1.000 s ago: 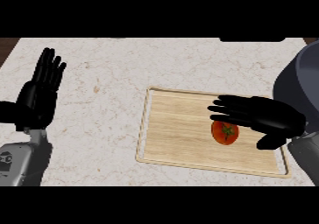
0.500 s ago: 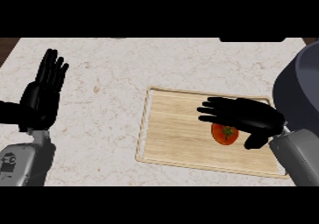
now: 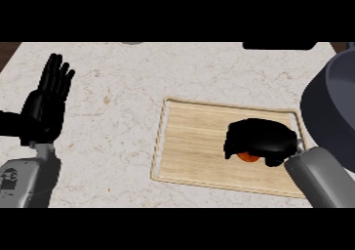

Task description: Pick the tomato from the tray and place it in the pot

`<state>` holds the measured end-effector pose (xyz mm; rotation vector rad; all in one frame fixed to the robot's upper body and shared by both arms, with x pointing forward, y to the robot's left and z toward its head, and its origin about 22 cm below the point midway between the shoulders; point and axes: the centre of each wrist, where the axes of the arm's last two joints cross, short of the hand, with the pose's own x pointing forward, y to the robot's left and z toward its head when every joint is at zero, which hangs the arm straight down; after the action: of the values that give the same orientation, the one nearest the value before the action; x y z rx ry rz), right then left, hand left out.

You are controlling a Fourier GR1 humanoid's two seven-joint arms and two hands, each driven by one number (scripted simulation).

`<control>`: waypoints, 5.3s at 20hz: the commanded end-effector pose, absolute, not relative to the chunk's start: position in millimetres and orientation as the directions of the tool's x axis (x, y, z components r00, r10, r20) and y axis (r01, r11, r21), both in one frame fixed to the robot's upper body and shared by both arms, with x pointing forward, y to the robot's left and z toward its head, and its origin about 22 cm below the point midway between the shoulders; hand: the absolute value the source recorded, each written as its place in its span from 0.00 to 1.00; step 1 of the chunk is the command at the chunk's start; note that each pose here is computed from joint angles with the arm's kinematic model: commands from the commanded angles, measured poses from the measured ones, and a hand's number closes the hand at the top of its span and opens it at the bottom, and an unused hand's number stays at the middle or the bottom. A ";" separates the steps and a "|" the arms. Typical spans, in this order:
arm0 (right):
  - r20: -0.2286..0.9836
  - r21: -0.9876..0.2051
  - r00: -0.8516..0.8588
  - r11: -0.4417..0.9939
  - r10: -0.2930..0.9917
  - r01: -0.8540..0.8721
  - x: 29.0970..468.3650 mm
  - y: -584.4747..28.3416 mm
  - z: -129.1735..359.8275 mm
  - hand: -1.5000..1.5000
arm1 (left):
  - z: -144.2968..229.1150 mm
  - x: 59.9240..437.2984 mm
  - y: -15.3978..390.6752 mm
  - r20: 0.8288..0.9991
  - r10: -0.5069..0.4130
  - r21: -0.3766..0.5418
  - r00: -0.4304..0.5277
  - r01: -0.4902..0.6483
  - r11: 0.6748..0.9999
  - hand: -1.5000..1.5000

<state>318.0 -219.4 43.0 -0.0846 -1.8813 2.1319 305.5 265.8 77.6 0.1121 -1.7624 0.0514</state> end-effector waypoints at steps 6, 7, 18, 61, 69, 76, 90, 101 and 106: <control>0.135 -0.988 -0.969 -0.052 0.206 -0.149 310.1 -206.8 23.3 1.00 | 81.0 296.8 279.4 0.982 -0.047 0.031 -0.184 -0.086 0.996 0.50; 0.139 -0.986 -0.969 -0.058 0.206 -0.154 308.6 -197.7 9.6 1.00 | 84.3 304.3 263.0 0.978 -0.051 0.031 -0.204 -0.104 0.994 0.50; 0.163 -0.980 -0.889 0.172 0.428 -0.097 240.0 -228.2 37.9 1.00 | 75.1 297.4 277.0 0.981 -0.061 0.036 -0.184 -0.138 0.990 0.50; 0.348 -0.845 -0.153 0.380 0.925 0.377 236.0 -509.1 178.3 1.00 | 66.5 315.5 257.1 0.977 -0.054 0.035 -0.204 -0.095 0.995 0.50; 0.316 -0.873 -0.132 0.342 0.940 0.347 280.1 -522.3 119.4 1.00 | 64.1 296.8 271.1 0.983 -0.037 0.027 -0.179 -0.062 0.998 0.50; 0.515 -0.854 0.010 0.512 0.857 0.095 282.5 -538.0 97.7 0.00 | 81.8 309.9 259.4 0.977 -0.037 0.022 -0.211 -0.074 0.997 0.50; 0.749 -0.610 -0.246 0.785 0.615 0.107 311.2 -531.0 101.1 0.00 | 74.2 300.6 263.7 0.981 -0.028 0.013 -0.193 -0.080 0.997 0.50; 0.884 -0.339 -0.241 0.904 0.401 0.261 266.3 -583.8 137.7 0.00 | 80.1 300.5 252.5 0.979 -0.025 0.011 -0.200 -0.074 0.997 0.50; 0.906 -0.256 -0.264 0.924 0.332 0.285 237.4 -603.3 140.9 0.00 | 90.5 306.2 260.7 0.978 -0.035 0.021 -0.207 -0.067 0.998 0.50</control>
<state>262.0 -584.4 129.3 -0.5440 -1.7765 0.0922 303.2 261.4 85.3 0.0851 -1.7758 0.0374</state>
